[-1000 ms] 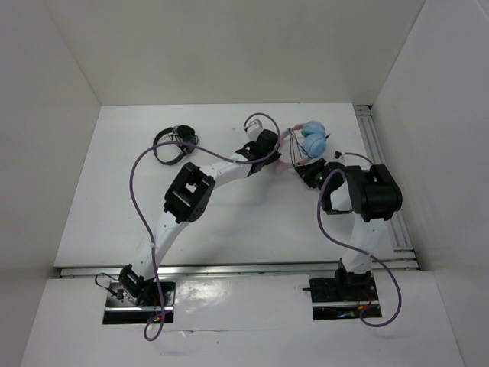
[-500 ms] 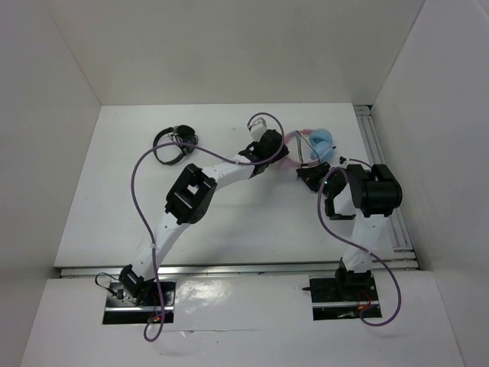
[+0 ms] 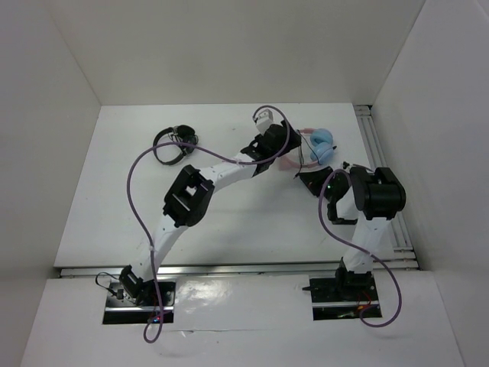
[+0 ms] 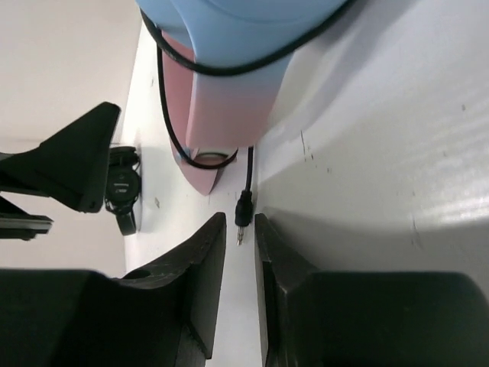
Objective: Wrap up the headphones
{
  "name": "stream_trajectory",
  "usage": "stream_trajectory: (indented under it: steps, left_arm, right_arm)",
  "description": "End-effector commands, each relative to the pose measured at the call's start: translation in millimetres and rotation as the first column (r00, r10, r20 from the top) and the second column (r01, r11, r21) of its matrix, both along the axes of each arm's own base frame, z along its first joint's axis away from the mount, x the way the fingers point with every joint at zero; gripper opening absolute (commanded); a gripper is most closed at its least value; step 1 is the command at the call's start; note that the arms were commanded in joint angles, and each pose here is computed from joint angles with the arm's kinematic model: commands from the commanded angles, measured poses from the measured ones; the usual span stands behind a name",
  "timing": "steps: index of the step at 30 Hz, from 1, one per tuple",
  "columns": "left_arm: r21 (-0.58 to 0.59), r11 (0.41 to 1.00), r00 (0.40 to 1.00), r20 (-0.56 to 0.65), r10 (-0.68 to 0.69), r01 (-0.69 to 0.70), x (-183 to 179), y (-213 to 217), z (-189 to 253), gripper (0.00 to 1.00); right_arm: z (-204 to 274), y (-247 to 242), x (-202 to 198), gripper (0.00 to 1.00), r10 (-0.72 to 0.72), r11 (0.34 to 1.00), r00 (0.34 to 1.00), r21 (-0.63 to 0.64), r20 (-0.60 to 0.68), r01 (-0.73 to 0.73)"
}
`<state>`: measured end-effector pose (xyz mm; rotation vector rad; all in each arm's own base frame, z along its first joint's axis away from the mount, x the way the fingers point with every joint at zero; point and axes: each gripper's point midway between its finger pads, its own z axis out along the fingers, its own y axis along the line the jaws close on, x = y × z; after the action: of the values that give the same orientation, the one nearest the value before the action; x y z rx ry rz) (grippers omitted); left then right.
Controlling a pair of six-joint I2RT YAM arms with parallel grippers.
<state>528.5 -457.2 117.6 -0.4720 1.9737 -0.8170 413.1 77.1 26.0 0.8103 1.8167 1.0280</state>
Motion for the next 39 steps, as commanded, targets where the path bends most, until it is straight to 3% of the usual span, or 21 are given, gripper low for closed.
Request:
stream_trajectory:
  steps: [1,2,8,11,12,13,14,17,18,19,21,22,23,24,26,27,29,35,39]
  left_arm:
    - [-0.075,0.997,0.992,0.130,0.007,0.002,1.3,5.7,85.3,0.95]
    - [-0.053,0.999,0.991,0.132,0.013,-0.006,-3.6,7.2,83.7,1.00]
    - [0.015,0.998,0.978,0.197,0.060,-0.064,-29.6,39.8,133.4,1.00]
    - [0.098,0.989,0.975,0.201,0.093,-0.114,-51.9,65.1,150.5,1.00]
    - [0.102,0.987,0.971,0.216,0.102,-0.126,-70.2,80.0,174.3,1.00]
    - [0.146,0.974,0.963,0.230,0.137,-0.174,-79.2,97.7,182.8,1.00]
    - [0.166,0.966,0.959,0.236,0.154,-0.196,-88.1,113.5,192.3,1.00]
    - [0.234,0.952,0.964,0.225,0.142,-0.195,-144.8,159.2,215.8,1.00]
    - [0.277,0.944,0.971,0.205,0.125,-0.180,-164.7,168.1,203.9,1.00]
    - [0.328,0.928,0.976,0.182,0.120,-0.175,-183.6,184.8,199.8,1.00]
    - [0.311,0.937,0.974,0.205,0.098,-0.160,-223.1,216.9,225.7,1.00]
    - [0.349,0.929,0.980,0.186,0.063,-0.127,-243.1,223.6,215.9,1.00]
    - [0.387,0.915,0.989,0.130,0.071,-0.116,-263.0,242.5,202.0,1.00]
    - [0.358,0.928,0.988,0.147,0.049,-0.099,-284.6,261.1,216.1,1.00]
    - [0.349,0.935,0.995,0.102,0.023,-0.057,-308.3,282.2,211.6,1.00]
    - [0.406,0.913,0.999,0.042,0.007,-0.024,-325.3,300.9,194.9,1.00]
    - [0.360,0.932,0.999,0.016,-0.043,0.035,-352.5,324.5,196.7,1.00]
    - [0.326,0.939,0.994,-0.029,-0.108,0.111,-405.9,385.9,155.2,1.00]
    - [0.220,0.966,0.991,-0.014,-0.136,0.136,-431.2,408.3,150.0,1.00]
  right_arm:
    - [13.2,-3.4,-4.5,0.30,-0.016,1.000,0.999,0.004,0.032,0.016]
    - [14.2,-4.7,-9.4,0.35,-0.027,1.000,0.999,0.001,0.038,0.027]
    - [22.1,-15.8,-27.2,0.36,-0.106,0.994,0.994,-0.008,0.022,0.107]
    - [55.0,-16.4,-27.7,0.42,-0.098,0.994,0.992,-0.033,0.085,0.101]
    - [74.0,-12.5,-29.1,0.43,-0.074,0.994,0.991,-0.068,0.113,0.082]
    - [90.8,-15.1,-25.1,0.51,-0.078,0.992,0.987,-0.092,0.140,0.092]
    - [102.4,-12.5,-25.6,0.51,-0.071,0.988,0.987,-0.123,0.147,0.090]
    - [160.1,-13.3,-33.5,0.60,-0.084,0.954,0.979,-0.270,0.183,0.133]
    - [153.5,-18.1,-44.0,0.93,-0.111,0.932,0.988,-0.335,0.103,0.140]
    - [201.4,-8.4,-48.0,1.00,-0.063,0.914,0.979,-0.382,0.196,0.135]
    - [223.3,-0.1,-59.4,1.00,-0.004,0.891,0.982,-0.446,0.188,0.089]
    - [221.4,10.1,-76.4,1.00,0.061,0.862,0.989,-0.506,0.132,0.014]
    - [245.9,15.2,-80.9,1.00,0.092,0.850,0.983,-0.527,0.156,0.004]
    - [250.6,20.6,-88.9,1.00,0.130,0.835,0.981,-0.549,0.144,-0.030]
    - [258.9,30.6,-115.5,1.00,0.211,0.806,0.970,-0.584,0.123,-0.102]
    - [259.2,34.0,-125.6,1.00,0.244,0.797,0.963,-0.590,0.118,-0.130]
    - [278.2,36.9,-153.1,1.00,0.293,0.796,0.944,-0.586,0.154,-0.152]
    - [313.3,33.5,-211.9,1.00,0.377,0.779,0.903,-0.598,0.205,-0.189]
    - [312.2,26.6,-233.1,1.00,0.386,0.765,0.900,-0.615,0.201,-0.191]
